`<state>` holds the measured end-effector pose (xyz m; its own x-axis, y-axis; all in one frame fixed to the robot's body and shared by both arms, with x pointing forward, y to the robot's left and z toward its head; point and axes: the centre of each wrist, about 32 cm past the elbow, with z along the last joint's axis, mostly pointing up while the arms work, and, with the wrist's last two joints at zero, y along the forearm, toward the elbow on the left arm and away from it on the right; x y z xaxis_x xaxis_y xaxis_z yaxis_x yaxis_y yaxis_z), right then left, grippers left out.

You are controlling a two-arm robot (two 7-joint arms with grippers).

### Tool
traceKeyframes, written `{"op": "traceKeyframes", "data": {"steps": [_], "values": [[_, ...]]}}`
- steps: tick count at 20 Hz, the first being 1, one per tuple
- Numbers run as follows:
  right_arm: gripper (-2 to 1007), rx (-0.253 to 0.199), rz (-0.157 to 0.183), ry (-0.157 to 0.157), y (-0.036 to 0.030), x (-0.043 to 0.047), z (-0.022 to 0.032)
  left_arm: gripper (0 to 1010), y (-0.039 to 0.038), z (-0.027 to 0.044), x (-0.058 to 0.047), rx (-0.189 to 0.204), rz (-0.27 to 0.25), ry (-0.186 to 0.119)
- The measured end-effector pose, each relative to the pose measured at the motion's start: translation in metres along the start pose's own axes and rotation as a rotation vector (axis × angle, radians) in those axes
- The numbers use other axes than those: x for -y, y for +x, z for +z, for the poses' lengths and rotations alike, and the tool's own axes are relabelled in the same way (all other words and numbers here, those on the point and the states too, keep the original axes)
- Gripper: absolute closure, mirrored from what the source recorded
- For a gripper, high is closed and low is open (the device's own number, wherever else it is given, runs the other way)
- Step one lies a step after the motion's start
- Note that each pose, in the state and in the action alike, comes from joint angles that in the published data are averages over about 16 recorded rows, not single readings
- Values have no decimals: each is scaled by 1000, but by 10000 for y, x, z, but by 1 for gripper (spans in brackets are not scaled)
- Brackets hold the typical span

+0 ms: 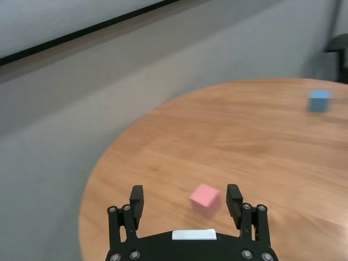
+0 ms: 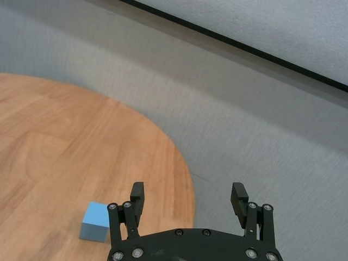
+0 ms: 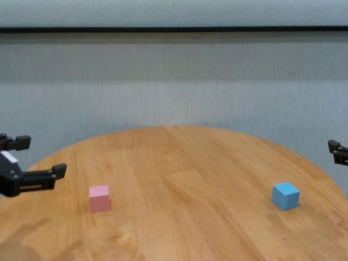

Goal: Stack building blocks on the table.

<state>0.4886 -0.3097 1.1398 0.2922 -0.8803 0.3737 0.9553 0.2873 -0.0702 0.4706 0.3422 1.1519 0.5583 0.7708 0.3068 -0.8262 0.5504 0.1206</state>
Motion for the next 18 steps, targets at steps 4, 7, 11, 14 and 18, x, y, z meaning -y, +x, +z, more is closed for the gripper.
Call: {"op": "traceKeyframes", "data": {"steps": [4,7,11,14,18], "values": [[1,0,0,0,0,0,0,10,-25,21,-120,2,-80,-15],[1,0,0,0,0,0,0,10,-68,36,-189,7,-141,-24],[1,0,0,0,0,0,0,10,-138,40,-237,6,-218,-29],[1,0,0,0,0,0,0,10,-190,28,-241,1,-271,-29],[1,0,0,0,0,0,0,10,-242,-5,-218,-10,-330,-23]]}}
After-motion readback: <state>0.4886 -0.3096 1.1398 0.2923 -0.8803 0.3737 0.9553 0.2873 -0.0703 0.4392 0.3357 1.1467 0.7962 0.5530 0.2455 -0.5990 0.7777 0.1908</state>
